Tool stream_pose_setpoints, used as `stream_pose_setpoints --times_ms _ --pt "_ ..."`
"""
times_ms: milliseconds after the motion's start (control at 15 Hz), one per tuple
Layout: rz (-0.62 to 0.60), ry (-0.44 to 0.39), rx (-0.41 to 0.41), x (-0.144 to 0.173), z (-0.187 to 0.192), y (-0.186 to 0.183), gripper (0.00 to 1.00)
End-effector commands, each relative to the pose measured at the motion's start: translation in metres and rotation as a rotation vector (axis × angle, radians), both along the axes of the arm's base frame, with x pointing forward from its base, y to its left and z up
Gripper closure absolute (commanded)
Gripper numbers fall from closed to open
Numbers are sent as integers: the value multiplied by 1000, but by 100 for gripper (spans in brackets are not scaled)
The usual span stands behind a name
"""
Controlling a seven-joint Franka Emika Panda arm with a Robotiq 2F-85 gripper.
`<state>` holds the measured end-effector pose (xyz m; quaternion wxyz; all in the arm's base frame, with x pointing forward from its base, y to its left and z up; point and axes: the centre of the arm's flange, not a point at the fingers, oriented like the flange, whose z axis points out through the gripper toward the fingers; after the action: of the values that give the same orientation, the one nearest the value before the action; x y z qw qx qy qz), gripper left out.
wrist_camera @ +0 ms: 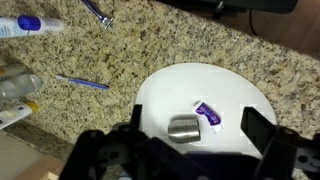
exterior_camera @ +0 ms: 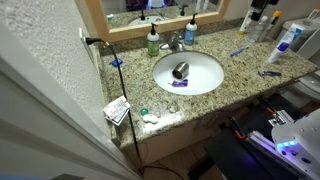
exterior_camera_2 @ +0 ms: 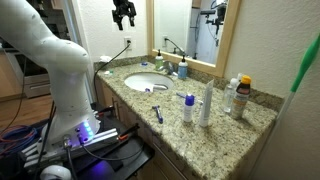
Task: Remove the silver cup out of the sink
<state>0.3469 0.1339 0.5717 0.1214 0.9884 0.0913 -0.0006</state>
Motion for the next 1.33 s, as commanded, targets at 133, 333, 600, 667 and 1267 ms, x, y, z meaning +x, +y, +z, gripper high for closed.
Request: stream_pose_setpoints --times_ms 133,333,600,667,1267 --pt "2 4 -4 0 -3 2 0" --pt "2 19 -7 3 -8 2 0" --pt "2 19 -7 3 -8 2 0" --pt "-13 2 -16 5 -38 1 0" --pt "-98 -112 -5 12 -111 18 0"
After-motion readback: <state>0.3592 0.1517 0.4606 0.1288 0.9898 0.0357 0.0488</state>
